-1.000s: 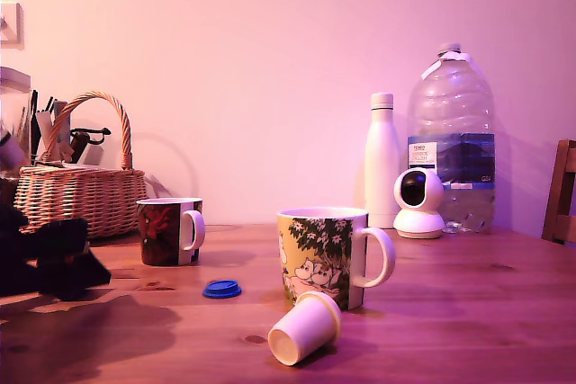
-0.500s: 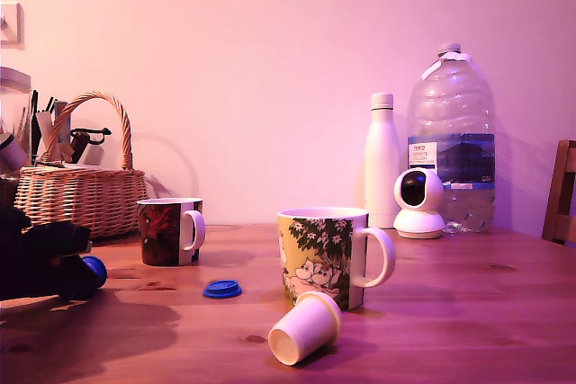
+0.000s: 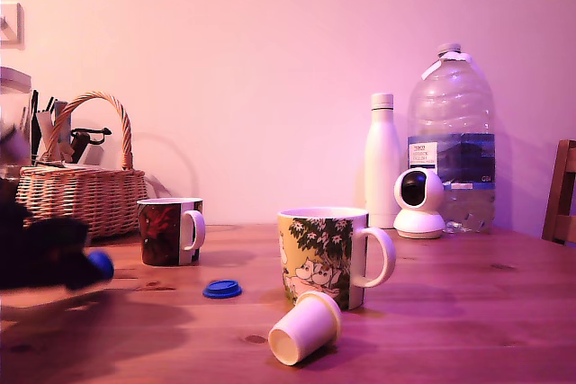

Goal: Pick up the coffee capsules from the table one by one and drop them inside the nearest coffee cup

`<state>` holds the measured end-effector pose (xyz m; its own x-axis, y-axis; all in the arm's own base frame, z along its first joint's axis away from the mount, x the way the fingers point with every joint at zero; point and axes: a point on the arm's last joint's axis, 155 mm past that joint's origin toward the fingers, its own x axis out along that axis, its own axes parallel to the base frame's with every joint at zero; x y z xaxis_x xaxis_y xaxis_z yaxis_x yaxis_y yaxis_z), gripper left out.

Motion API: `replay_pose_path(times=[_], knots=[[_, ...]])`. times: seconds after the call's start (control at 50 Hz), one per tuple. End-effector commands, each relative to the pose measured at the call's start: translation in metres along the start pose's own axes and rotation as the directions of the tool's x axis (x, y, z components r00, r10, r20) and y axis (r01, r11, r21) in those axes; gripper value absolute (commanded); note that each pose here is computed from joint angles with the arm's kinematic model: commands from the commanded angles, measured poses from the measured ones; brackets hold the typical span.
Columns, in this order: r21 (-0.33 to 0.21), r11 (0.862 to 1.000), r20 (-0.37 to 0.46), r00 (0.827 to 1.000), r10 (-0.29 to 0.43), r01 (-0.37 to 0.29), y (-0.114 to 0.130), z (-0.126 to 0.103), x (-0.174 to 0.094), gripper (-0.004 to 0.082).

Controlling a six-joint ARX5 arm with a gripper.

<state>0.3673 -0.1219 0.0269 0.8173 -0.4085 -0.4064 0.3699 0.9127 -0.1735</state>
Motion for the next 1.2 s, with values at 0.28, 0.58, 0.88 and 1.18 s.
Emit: replay_pose_path(times=[0.28,0.58,0.88,1.18], knots=[[0.051,0.999,0.107,0.994,-0.013,0.007,-0.009,0.050,-0.021,0.0160],[0.069,0.998,0.179,0.984,-0.020,0.008,-0.017,0.084,-0.043,0.0160],[0.081,0.997,0.223,0.974,-0.027,0.009,-0.023,0.107,-0.061,0.0160],[0.084,0.996,0.236,0.971,-0.029,0.009,-0.025,0.112,-0.068,0.0160]])
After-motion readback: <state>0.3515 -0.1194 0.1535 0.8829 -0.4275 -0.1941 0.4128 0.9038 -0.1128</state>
